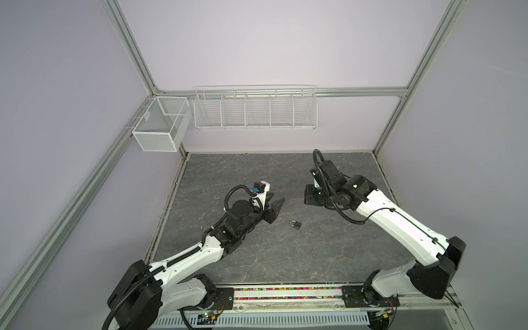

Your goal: Unlock with the key

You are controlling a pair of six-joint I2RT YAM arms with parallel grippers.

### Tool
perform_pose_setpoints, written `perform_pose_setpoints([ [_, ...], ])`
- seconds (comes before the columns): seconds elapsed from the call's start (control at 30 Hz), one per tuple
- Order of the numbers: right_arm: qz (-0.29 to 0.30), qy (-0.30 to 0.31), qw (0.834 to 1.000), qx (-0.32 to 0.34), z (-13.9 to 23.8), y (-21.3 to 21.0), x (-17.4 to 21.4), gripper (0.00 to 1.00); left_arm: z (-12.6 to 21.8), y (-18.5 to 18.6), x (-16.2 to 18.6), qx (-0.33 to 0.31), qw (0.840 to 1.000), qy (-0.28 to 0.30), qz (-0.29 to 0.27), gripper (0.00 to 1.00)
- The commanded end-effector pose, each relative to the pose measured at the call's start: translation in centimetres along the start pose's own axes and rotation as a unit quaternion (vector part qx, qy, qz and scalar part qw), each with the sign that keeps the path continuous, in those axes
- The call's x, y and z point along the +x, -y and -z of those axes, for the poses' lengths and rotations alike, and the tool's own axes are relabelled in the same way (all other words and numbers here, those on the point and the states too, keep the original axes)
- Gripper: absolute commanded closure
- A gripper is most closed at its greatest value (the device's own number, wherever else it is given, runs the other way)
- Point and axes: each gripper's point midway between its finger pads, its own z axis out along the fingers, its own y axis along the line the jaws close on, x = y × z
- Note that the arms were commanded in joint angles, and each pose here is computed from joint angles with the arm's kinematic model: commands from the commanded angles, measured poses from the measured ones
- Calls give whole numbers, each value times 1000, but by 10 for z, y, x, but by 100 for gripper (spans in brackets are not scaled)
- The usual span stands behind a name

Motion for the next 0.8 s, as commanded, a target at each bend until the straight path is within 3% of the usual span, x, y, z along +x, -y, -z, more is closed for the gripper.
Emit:
perform_pose_setpoints([
  [0.0, 29, 0, 999, 14, 21, 8, 0, 93, -1, 20, -47, 51, 994, 90, 22, 44],
  [0.1, 41, 14, 999, -6, 27, 8, -5, 93, -10, 22, -51, 53, 989, 52, 132, 45],
  [0.17, 54, 34, 997, -31, 29, 0, -12, 93, -15, 11, -42, 16, 970, 15, 240, 45],
  [0.23, 64, 56, 995, -45, 29, -4, -18, 93, -18, 4, -28, -18, 935, -17, 355, 44],
  [0.3, 73, 72, 993, -53, 25, -6, -22, 93, -21, 10, -28, 1, 891, -22, 454, 42],
  [0.4, 88, 87, 990, -73, 16, -12, -25, 93, -25, 12, -24, -1, 829, -31, 559, 41],
  [0.53, 104, 111, 980, -127, 13, -30, -29, 93, -28, 18, -30, -3, 775, -47, 630, 40],
  [0.7, 110, 138, 972, -154, 12, -39, -35, 93, -37, 21, -24, 18, 682, -35, 731, 39],
  [0.77, 111, 147, 970, -160, 11, -40, -36, 93, -41, 23, -24, 22, 665, -23, 746, 39],
])
